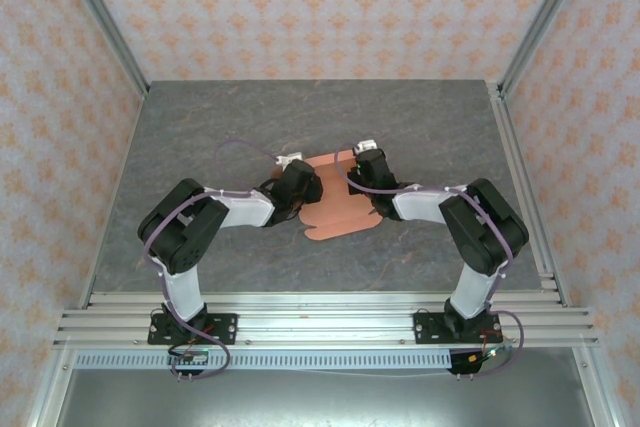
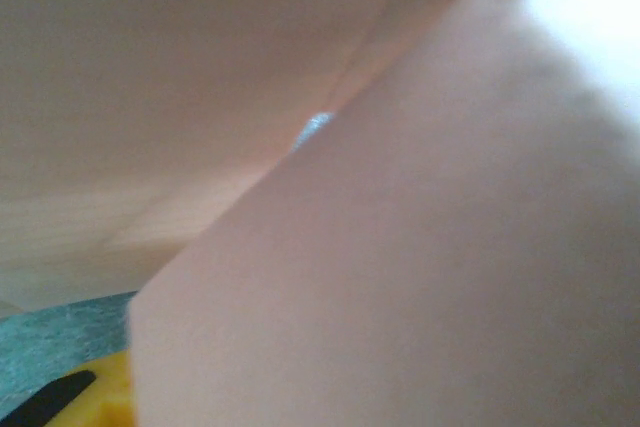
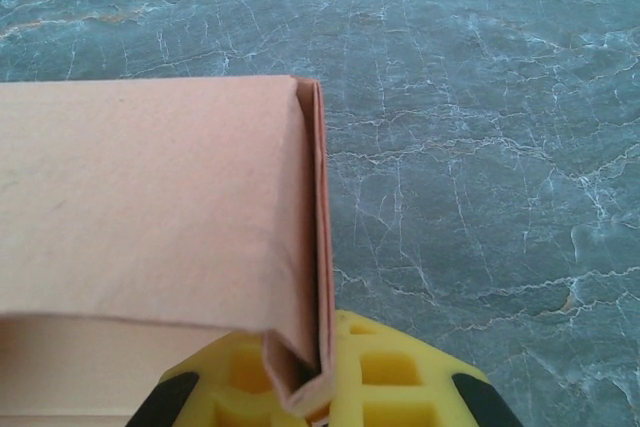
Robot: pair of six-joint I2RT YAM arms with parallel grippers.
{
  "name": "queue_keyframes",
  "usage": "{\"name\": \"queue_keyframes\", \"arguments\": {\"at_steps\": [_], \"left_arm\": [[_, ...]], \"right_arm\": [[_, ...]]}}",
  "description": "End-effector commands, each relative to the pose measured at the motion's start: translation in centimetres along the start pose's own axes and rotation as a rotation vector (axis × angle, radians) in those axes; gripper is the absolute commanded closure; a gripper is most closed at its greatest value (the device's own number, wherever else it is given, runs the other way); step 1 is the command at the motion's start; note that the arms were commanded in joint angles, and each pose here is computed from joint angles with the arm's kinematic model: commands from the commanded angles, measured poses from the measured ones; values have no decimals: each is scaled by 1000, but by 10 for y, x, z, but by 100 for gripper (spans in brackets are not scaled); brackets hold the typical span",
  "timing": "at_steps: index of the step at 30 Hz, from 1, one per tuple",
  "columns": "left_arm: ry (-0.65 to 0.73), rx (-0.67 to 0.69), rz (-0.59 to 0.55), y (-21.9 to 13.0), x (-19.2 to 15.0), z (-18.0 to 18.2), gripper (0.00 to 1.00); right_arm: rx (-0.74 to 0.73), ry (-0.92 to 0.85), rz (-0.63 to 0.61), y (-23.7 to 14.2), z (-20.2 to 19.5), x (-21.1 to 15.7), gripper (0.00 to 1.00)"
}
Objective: Fold the paper box
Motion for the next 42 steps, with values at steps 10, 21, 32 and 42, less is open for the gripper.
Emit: {"name": "queue_keyframes", "arguments": {"at_steps": [10, 21, 32, 42], "left_arm": [[121, -153, 91, -72, -16, -3, 36], [184, 90, -166, -147, 27, 64, 42], [20, 249, -186, -94, 73, 121, 66], [79, 118, -136, -37, 86, 106, 76]], "right_arm": [[-28, 10, 8, 7, 1, 0, 100], [-19, 7, 14, 9, 3, 1, 100], [-6, 6, 25, 11, 4, -1, 100], [-6, -2, 39, 16, 6, -3, 100]]}}
Point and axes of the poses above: each hand's point on the last joint's axis, 136 mm out from that joint toward the fingers, its own y axis out along the fingers, its own z axis along the line the jaws close on, x = y × z, the point moved 6 cm from there along -y, back along the fingers
